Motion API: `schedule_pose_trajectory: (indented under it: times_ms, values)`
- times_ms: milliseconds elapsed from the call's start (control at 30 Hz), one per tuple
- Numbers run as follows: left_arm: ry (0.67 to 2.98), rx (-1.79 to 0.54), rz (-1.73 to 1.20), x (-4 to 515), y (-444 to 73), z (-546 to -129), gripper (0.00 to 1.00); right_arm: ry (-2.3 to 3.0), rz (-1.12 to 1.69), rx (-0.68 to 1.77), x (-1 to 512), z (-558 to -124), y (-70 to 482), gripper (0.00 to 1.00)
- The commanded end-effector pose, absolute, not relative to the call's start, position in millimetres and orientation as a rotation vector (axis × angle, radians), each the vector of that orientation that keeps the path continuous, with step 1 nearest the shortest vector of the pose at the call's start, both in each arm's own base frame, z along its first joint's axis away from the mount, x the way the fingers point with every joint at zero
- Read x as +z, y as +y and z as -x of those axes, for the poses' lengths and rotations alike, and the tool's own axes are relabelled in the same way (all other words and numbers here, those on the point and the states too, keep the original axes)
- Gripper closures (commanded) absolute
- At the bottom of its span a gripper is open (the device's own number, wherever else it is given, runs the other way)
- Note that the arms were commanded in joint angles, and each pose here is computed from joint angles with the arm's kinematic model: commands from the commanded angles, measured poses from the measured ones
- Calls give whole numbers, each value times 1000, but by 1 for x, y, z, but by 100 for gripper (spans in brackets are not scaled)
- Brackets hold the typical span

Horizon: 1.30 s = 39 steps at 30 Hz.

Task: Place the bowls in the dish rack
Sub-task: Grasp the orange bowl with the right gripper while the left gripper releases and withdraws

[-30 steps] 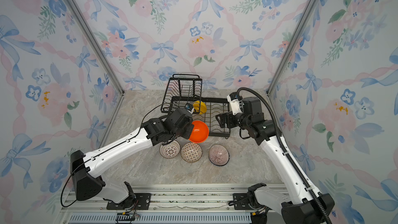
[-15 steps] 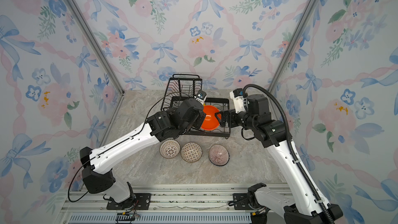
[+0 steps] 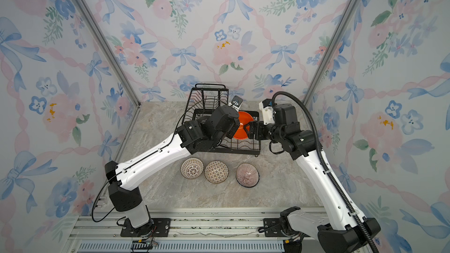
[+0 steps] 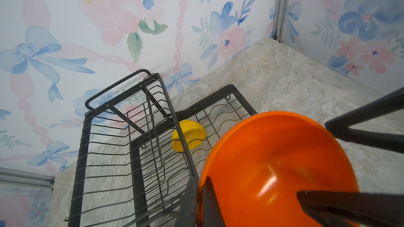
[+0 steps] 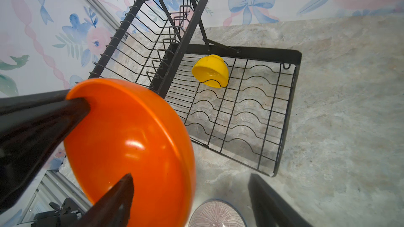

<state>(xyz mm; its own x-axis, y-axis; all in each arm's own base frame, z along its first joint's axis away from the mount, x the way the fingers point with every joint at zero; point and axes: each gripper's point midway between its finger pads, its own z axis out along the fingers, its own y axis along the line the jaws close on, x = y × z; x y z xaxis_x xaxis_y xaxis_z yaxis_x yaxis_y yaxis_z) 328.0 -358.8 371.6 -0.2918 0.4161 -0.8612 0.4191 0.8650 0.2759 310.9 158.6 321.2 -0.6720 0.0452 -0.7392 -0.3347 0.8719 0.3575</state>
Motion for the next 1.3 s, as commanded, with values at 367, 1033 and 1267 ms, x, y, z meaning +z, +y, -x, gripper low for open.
schedule_pose_trajectory:
  times_ms: [367,1033,1267]
  values:
    - [1895,-25,-601,379,-364,-329,100,2211,159,667,317,-329,171,66]
    - [1999,-281,-612,352,-331,-321,37,2157,213,548,320,-335,157,100]
    - [2034,-373,-530,348,-272,-304,2,2038,249,286,321,-366,135,100]
